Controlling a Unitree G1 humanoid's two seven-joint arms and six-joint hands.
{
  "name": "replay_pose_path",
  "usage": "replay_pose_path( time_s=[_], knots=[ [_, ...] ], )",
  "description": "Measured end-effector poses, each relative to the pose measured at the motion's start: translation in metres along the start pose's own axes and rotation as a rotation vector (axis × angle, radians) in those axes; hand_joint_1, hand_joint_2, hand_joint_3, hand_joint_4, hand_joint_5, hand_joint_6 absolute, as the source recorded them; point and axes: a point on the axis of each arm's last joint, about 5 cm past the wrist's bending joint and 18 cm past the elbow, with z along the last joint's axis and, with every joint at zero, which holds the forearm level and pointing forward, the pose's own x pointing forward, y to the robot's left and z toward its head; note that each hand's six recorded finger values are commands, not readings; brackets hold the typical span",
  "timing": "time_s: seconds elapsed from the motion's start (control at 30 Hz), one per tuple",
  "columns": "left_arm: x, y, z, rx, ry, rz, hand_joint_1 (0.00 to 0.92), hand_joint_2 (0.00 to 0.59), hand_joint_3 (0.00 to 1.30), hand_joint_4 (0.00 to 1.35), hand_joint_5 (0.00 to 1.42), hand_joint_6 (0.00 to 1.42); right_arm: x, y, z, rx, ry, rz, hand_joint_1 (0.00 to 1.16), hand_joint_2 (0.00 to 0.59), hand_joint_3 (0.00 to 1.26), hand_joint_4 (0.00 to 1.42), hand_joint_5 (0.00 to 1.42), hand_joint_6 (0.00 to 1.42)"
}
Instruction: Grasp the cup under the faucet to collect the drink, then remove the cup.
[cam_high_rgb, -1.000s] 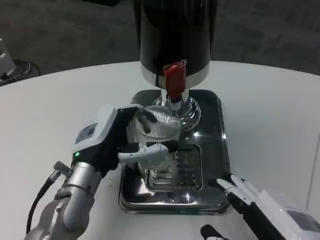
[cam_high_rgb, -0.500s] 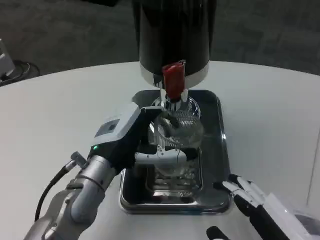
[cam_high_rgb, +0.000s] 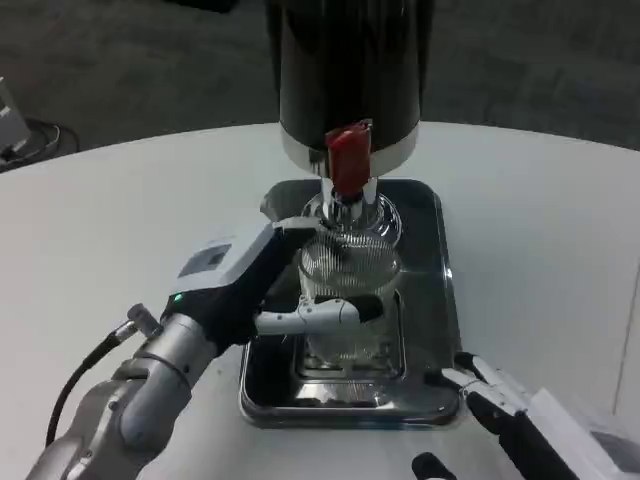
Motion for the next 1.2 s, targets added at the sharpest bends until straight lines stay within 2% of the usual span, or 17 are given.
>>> replay_pose_path(
  time_s=[0.1,0.2,0.47,0.67,1.0,1.13,1.2],
  knots=[
    [-0.001,0.002,0.0005,0.002,-0.004,0.01,0.078,0.052,0.25,0.01,0.1,0.32,0.0,-0.0001,0.0001,0.001,-0.002,-0.001,0.33,0.423,0.17,0.03,0.05,0.13],
    [0.0,0.005,0.0027,0.002,-0.017,0.031,0.058,0.039,0.17,0.0,0.06,0.29,0.001,-0.0002,0.0009,0.003,-0.009,-0.003,0.33,0.425,0.18,0.03,0.05,0.13],
    [0.0,0.007,0.0031,-0.007,-0.022,0.039,0.033,0.02,0.14,0.0,0.06,0.26,0.002,-0.0003,0.0013,0.007,-0.014,-0.012,0.34,0.437,0.19,0.03,0.06,0.13],
    [-0.009,0.011,0.0023,-0.056,-0.037,0.083,0.031,0.017,0.13,0.0,0.06,0.26,0.002,-0.0003,0.0012,0.011,-0.017,-0.019,0.35,0.437,0.2,0.04,0.06,0.14],
    [-0.044,0.037,-0.0007,-0.114,-0.047,0.193,0.0,0.022,0.16,0.04,0.12,0.28,0.004,-0.0008,0.001,0.014,-0.03,-0.019,0.35,0.437,0.2,0.04,0.07,0.15],
    [-0.054,0.049,0.0011,-0.185,-0.07,0.226,0.0,0.04,0.19,0.08,0.15,0.3,0.006,-0.001,0.0015,0.012,-0.037,-0.02,0.35,0.437,0.2,0.05,0.07,0.15],
    [-0.056,0.059,0.0044,-0.255,-0.111,0.227,0.0,0.046,0.18,0.1,0.17,0.35,0.007,-0.001,0.002,0.011,-0.043,-0.021,0.35,0.437,0.2,0.05,0.07,0.15]
  ],
)
